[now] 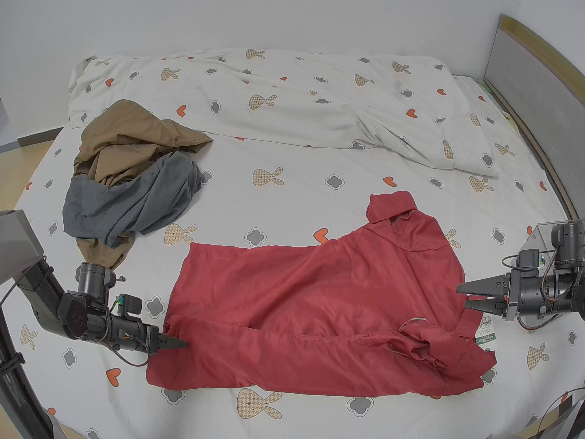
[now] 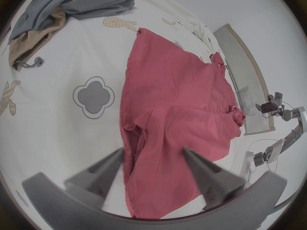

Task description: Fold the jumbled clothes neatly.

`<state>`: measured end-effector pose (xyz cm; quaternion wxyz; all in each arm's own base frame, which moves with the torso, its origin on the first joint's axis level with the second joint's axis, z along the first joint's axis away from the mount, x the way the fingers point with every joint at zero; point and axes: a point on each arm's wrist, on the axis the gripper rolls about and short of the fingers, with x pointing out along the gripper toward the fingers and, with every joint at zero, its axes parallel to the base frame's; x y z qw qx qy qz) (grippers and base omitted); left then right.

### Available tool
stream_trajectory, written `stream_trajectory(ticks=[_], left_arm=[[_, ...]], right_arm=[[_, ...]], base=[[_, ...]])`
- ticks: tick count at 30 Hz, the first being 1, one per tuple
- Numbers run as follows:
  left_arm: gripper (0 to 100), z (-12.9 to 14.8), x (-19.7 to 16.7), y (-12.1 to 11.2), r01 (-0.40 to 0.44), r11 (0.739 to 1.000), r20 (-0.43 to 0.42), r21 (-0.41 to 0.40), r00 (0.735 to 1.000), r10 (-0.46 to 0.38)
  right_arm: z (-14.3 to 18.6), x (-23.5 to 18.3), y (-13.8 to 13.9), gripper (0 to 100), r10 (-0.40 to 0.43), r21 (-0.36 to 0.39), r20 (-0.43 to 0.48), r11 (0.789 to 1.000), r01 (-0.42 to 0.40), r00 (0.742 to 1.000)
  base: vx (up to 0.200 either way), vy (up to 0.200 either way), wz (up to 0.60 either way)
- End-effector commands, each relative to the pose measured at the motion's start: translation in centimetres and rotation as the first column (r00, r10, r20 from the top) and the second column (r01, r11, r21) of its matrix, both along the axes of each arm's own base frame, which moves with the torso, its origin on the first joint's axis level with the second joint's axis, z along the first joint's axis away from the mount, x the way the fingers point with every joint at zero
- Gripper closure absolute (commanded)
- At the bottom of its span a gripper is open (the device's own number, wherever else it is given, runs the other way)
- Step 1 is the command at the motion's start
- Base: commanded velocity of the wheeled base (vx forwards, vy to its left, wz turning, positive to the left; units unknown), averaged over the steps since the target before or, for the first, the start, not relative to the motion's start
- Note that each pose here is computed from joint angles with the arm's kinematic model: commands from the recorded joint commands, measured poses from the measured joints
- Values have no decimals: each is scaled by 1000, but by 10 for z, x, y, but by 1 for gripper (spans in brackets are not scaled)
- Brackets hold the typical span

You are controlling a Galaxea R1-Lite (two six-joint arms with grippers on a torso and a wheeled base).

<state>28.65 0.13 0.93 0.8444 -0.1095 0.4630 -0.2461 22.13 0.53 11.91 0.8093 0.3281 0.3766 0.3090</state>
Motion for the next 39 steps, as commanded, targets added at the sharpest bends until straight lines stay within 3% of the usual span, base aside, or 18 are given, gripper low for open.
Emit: stream_trajectory(ticks=[1, 6, 10, 11, 13, 15, 17, 20, 22, 23, 39], left_arm=[[100, -3, 1, -1, 3, 1000, -6, -1, 1000, -3], [100, -1, 2, 5, -16, 1000, 2, 2, 1000, 16], [100, 8, 3, 17, -57, 998, 35, 3, 998, 57], [100, 9, 3, 18, -62, 998, 38, 3, 997, 62], [100, 9, 3, 17, -60, 998, 37, 3, 998, 60], [100, 9, 3, 16, -55, 998, 38, 3, 998, 55], [100, 8, 2, 14, -49, 999, 36, 3, 998, 48], [100, 7, 1, 9, -31, 1000, 28, 4, 999, 31], [100, 7, 1, 9, -29, 1000, 28, 4, 999, 29], [100, 7, 1, 6, -19, 1000, 29, 2, 999, 19], [100, 7, 0, 3, -6, 1000, 28, 4, 1000, 6]], right_arm=[[-1, 1, 0, 0, -2, 0, -3, 1000, 2, 1000], [-4, 3, -1, 0, -3, -2, -15, 1000, 3, 1000], [-12, 13, -6, 0, -56, -36, -49, 998, 55, 997], [-18, 17, -7, 0, -105, -78, -67, 992, 99, 992], [-30, 24, -11, 0, -230, -203, -97, 957, 207, 968], [-37, 24, -13, 0, -272, -257, -106, 936, 238, 956], [-42, 22, -18, 0, -271, -278, -109, 932, 233, 956], [-57, 16, -25, 0, -196, -357, -84, 921, 154, 977], [-58, 15, -25, 0, -189, -362, -86, 921, 146, 978], [-73, 13, -25, 0, -148, -387, -122, 918, 91, 981], [-100, 25, -18, 0, -93, -389, -202, 921, 7, 975]], base=[[0, 0, 0], [0, 0, 0], [0, 0, 0], [0, 0, 0], [0, 0, 0], [0, 0, 0], [0, 0, 0], [0, 0, 0], [0, 0, 0], [0, 0, 0], [0, 0, 0]])
